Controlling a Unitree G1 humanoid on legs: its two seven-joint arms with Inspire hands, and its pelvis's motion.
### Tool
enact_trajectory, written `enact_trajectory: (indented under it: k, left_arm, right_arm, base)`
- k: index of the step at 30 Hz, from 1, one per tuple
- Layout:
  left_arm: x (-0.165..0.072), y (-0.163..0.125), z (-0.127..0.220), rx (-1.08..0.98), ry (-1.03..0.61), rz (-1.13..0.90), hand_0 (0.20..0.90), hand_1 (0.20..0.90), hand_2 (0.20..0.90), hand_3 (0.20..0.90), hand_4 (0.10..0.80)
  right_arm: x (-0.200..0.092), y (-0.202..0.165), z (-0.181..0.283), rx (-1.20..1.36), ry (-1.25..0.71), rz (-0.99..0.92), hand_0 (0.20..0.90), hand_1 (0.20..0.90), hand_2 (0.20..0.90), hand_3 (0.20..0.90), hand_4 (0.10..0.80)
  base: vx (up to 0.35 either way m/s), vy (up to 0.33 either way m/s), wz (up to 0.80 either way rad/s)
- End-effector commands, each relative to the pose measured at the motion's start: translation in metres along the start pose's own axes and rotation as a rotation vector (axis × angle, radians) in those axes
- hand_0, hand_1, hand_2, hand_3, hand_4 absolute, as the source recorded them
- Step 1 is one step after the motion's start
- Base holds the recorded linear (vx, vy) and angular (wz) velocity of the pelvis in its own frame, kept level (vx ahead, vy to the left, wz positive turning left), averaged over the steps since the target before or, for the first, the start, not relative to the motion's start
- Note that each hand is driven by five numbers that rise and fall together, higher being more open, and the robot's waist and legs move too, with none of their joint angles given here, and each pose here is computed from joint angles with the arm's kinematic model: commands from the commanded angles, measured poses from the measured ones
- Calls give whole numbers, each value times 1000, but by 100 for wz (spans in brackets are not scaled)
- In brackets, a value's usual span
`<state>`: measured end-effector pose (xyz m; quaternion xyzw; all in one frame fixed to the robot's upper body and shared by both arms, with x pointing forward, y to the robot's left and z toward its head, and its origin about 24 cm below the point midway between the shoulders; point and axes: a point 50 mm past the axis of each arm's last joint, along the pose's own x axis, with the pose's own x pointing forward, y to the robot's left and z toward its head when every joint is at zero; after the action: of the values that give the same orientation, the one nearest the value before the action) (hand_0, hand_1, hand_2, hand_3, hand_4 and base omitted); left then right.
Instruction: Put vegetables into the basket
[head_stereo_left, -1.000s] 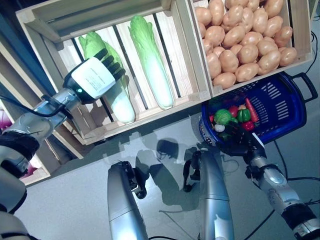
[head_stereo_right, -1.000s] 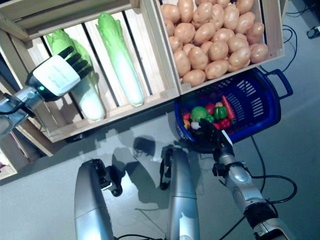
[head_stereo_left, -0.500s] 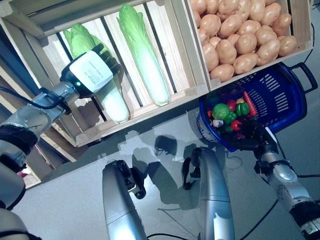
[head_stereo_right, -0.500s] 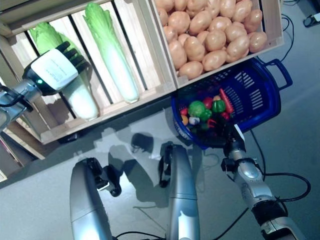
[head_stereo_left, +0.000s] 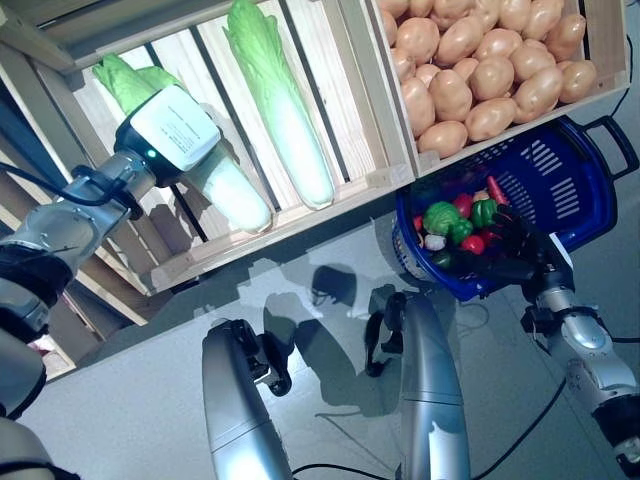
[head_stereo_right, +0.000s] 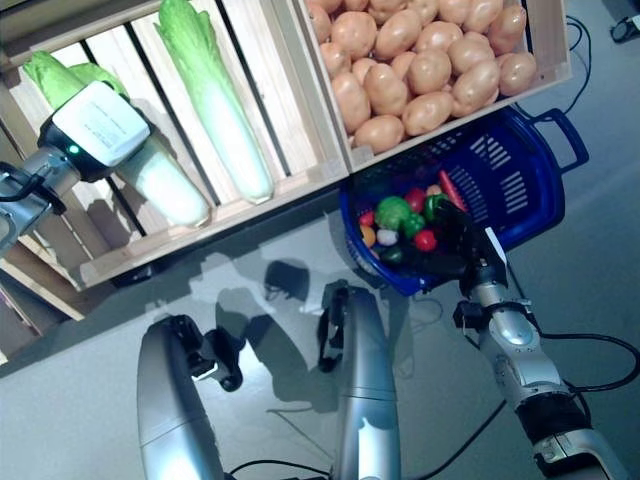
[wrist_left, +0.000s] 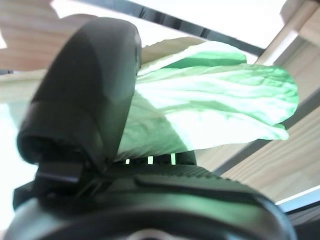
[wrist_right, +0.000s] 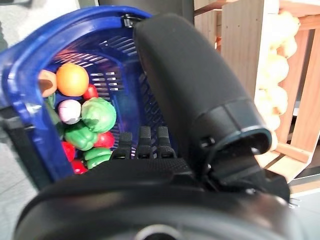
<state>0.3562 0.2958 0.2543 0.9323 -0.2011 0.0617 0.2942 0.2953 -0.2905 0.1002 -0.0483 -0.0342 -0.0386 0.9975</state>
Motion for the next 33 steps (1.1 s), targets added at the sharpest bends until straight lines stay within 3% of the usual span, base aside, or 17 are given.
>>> enact_trajectory:
  k: [1,12,22,26,33]
  left_arm:
    - [-19,-3,-52,8,209,-45,300,300,300,300,400]
    - [-14,0,-25,-486,303,149,300,300,300,300,400]
    - [-21,2,28,-1162,253,295,300,300,300,300,400]
    - [-22,6,67,-1443,231,351,300,300,300,300,400]
    - [-26,14,133,-1746,186,326,300,300,300,300,400]
  right_arm:
    - [5,-18,55,20,-273,-80,900,900,900,900,800]
    - [6,10,53,12,-324,31,900,900,900,900,800]
    - [2,34,44,50,-369,86,900,900,900,900,800]
    - [0,57,45,100,-417,133,900,900,900,900,800]
    - [-4,94,32,256,-391,325,900,900,900,900,800]
  base:
    - [0,0,0]
    - [22,-14,2]
    - [45,-38,2]
    - [53,-66,2]
    - [56,-52,-2]
